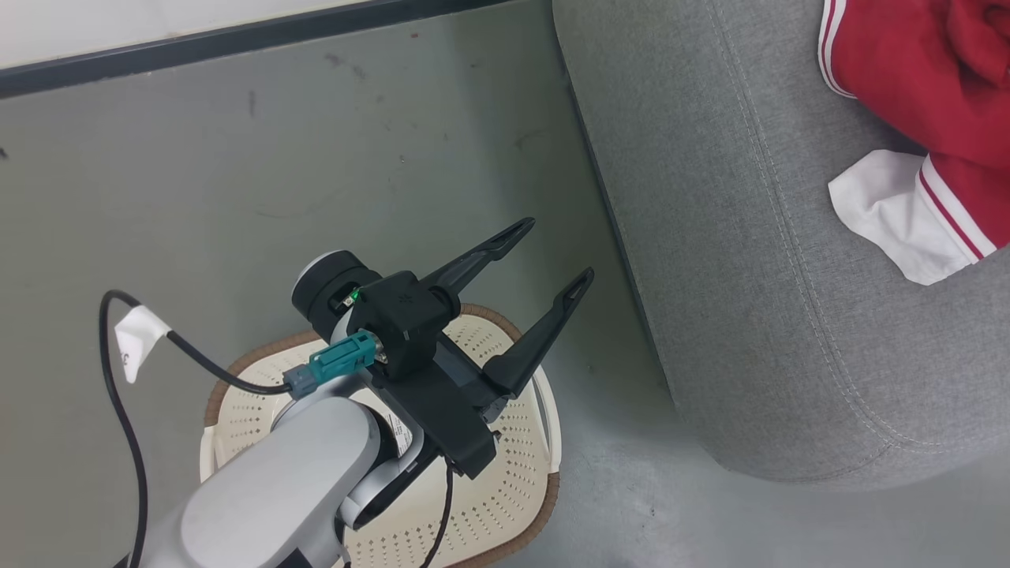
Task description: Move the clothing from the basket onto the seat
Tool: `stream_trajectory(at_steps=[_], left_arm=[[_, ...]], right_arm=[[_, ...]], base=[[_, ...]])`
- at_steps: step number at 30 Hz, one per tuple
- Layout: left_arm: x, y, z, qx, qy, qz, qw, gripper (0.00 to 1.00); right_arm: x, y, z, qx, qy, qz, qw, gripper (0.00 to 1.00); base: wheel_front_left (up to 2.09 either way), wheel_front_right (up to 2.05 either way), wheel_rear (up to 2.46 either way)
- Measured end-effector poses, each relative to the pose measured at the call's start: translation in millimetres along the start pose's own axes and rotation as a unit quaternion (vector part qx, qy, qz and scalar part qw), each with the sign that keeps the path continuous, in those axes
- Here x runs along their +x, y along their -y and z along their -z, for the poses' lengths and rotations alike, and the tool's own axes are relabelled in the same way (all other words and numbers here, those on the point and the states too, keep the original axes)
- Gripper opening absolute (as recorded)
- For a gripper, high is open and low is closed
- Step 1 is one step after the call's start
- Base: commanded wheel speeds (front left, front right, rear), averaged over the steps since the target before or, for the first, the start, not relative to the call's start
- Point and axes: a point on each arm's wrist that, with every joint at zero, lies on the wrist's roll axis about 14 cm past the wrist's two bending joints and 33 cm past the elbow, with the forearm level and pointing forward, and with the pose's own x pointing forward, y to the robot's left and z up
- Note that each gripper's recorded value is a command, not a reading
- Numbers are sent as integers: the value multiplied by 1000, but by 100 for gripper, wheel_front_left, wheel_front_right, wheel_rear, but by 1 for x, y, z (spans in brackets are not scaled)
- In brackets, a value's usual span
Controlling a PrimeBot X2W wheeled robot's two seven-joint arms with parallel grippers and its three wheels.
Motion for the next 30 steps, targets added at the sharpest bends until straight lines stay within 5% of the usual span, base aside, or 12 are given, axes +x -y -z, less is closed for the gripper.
stream_trajectory(at_steps=[10, 11, 12, 13, 30], left_arm=[[1, 2, -4, 5, 4, 0, 1000, 100], [1, 3, -5, 5, 6, -1, 1000, 100], [1, 3, -6, 5, 8, -1, 1000, 100], [1, 3, -6, 6, 7, 0, 1000, 100], [-8, 12, -28, 11, 31, -23, 999, 100]], right_arm=[[-14, -3, 43, -3, -88, 4, 996, 0], [-15, -3, 45, -2, -92, 4, 996, 12], [-16, -2, 46, -2, -96, 4, 995, 47], [-17, -2, 47, -2, -100, 4, 995, 97], [-31, -18, 30, -40, -126, -35, 991, 100]], base=[[0, 0, 0], [0, 0, 0], [0, 0, 0], [0, 0, 0], [0, 0, 0]])
